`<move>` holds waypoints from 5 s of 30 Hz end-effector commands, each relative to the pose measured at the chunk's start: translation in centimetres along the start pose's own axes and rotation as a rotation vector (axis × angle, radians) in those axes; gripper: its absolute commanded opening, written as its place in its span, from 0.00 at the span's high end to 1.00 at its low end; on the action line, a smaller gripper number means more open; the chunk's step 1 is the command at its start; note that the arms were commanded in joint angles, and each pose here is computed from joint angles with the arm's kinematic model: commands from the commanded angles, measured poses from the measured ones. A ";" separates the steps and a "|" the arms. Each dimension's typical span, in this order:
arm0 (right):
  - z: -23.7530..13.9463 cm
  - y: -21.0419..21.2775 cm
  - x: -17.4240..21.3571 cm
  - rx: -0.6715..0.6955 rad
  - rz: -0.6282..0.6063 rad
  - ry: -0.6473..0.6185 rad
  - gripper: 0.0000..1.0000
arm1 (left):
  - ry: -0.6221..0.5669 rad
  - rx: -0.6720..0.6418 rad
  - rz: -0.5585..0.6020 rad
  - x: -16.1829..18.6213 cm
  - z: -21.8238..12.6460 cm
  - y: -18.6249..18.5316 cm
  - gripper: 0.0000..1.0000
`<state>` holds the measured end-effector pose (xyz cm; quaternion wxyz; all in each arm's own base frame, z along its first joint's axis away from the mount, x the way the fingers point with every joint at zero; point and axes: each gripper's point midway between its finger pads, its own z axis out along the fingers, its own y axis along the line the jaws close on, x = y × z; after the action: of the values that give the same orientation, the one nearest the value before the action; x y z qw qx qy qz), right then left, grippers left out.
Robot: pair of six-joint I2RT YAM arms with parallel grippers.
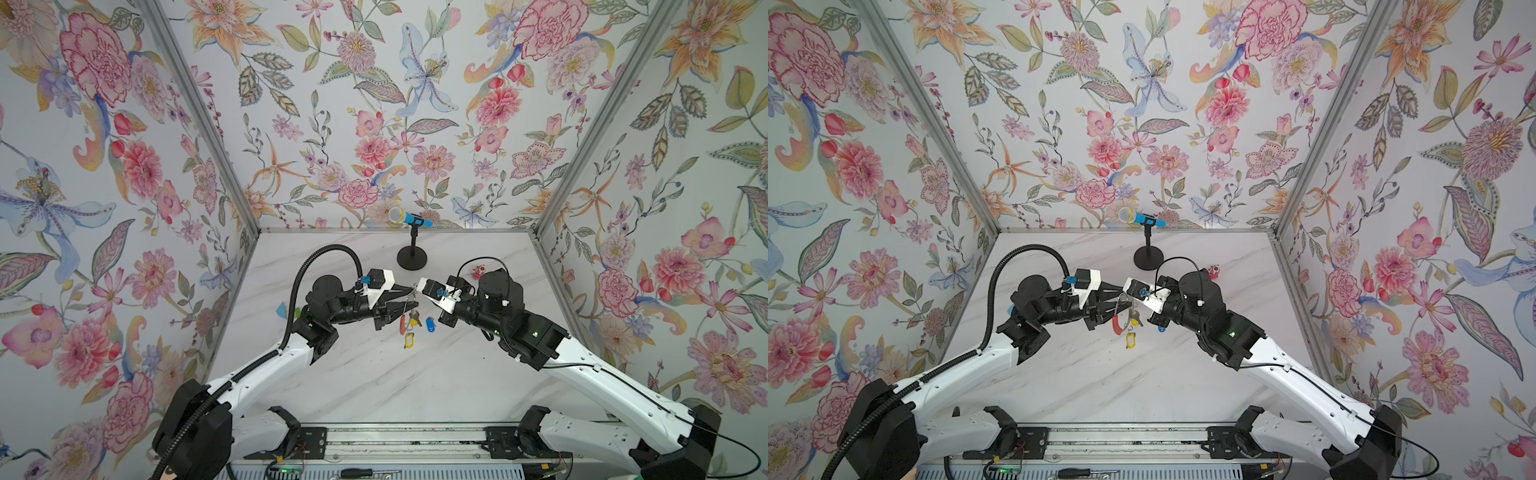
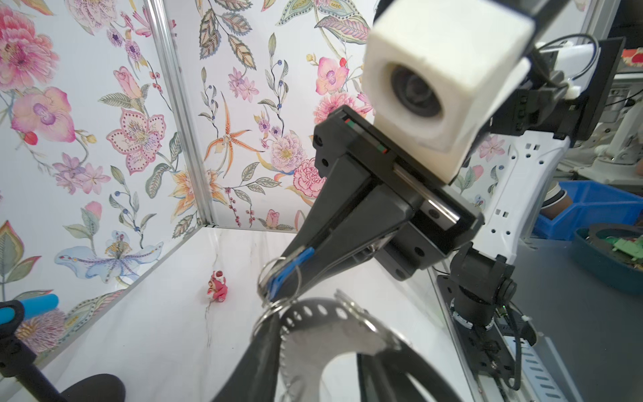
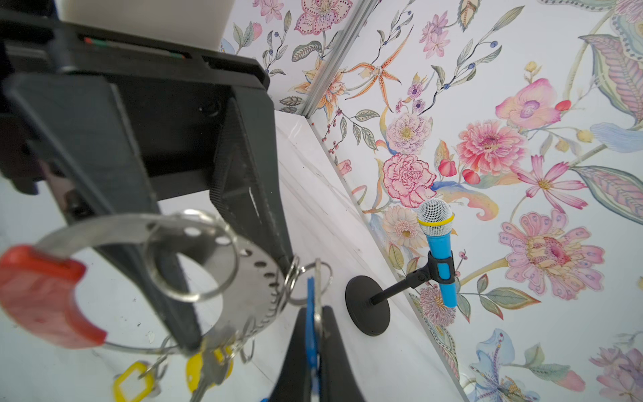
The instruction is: Remove the keys from the keyring
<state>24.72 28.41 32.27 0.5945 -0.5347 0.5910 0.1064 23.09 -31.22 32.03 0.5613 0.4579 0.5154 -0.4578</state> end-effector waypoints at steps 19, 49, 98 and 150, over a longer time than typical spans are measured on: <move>-1.3 -0.5 -2.1 -0.007 0.038 -0.105 1.00 | 0.072 -0.077 0.062 -0.9 -3.6 1.9 0.54; -1.2 -0.6 -2.6 -0.017 0.043 -0.133 1.00 | -0.027 0.081 0.006 -1.8 0.5 0.2 0.80; 1.8 1.2 0.0 0.009 -0.249 0.139 1.00 | 0.562 0.300 0.154 3.9 0.7 -0.7 1.00; -1.4 -0.7 -2.9 0.057 0.019 -0.180 1.00 | 0.029 0.136 -0.026 -1.5 0.0 -1.1 0.74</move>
<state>23.84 28.73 33.68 0.6384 -0.5166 0.5557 0.1295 23.10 -31.29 33.27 0.5198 0.4880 0.5113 -0.4800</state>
